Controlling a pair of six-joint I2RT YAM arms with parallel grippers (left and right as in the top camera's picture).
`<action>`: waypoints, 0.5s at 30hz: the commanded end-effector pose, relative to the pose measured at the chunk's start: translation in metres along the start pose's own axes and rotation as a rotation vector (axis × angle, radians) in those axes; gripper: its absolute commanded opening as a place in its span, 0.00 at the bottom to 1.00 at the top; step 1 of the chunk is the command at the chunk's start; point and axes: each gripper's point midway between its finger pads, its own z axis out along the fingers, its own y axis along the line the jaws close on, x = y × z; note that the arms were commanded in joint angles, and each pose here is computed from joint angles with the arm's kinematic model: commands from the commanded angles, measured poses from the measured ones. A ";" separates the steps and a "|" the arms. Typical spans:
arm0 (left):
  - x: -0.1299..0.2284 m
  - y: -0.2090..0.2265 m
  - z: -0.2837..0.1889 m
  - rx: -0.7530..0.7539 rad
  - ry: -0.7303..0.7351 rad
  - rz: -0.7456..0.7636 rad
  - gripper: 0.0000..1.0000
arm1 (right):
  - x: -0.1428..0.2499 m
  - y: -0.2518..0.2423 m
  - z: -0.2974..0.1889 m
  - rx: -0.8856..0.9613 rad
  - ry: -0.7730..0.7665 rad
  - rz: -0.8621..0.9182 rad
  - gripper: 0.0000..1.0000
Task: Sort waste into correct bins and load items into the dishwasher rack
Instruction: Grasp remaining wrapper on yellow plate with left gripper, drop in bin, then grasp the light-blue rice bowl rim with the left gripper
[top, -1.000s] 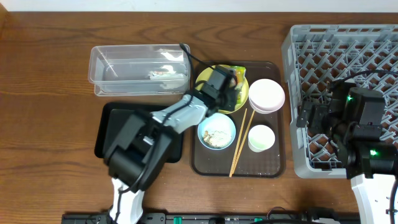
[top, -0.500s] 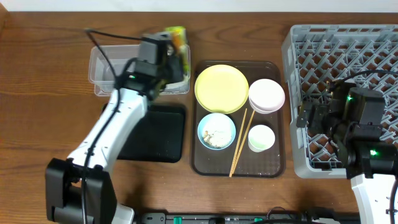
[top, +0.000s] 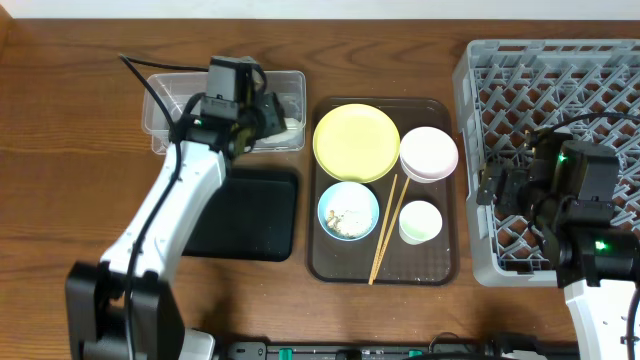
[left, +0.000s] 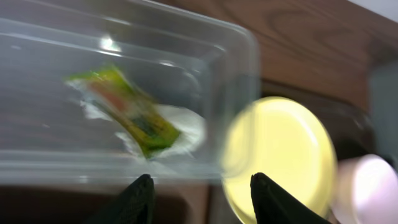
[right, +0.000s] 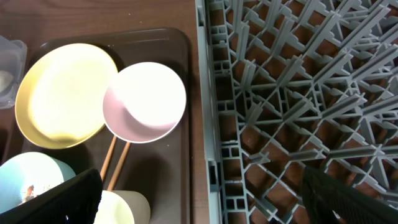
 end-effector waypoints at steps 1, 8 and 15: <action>0.020 -0.042 -0.021 0.095 0.032 0.108 0.53 | -0.006 0.005 -0.004 -0.013 -0.015 -0.018 0.99; 0.113 -0.088 -0.013 0.116 0.273 0.295 0.53 | -0.006 0.005 -0.004 -0.013 -0.015 -0.018 0.99; 0.193 -0.111 0.007 0.120 0.443 0.435 0.53 | -0.006 0.005 -0.004 -0.013 -0.015 -0.018 0.99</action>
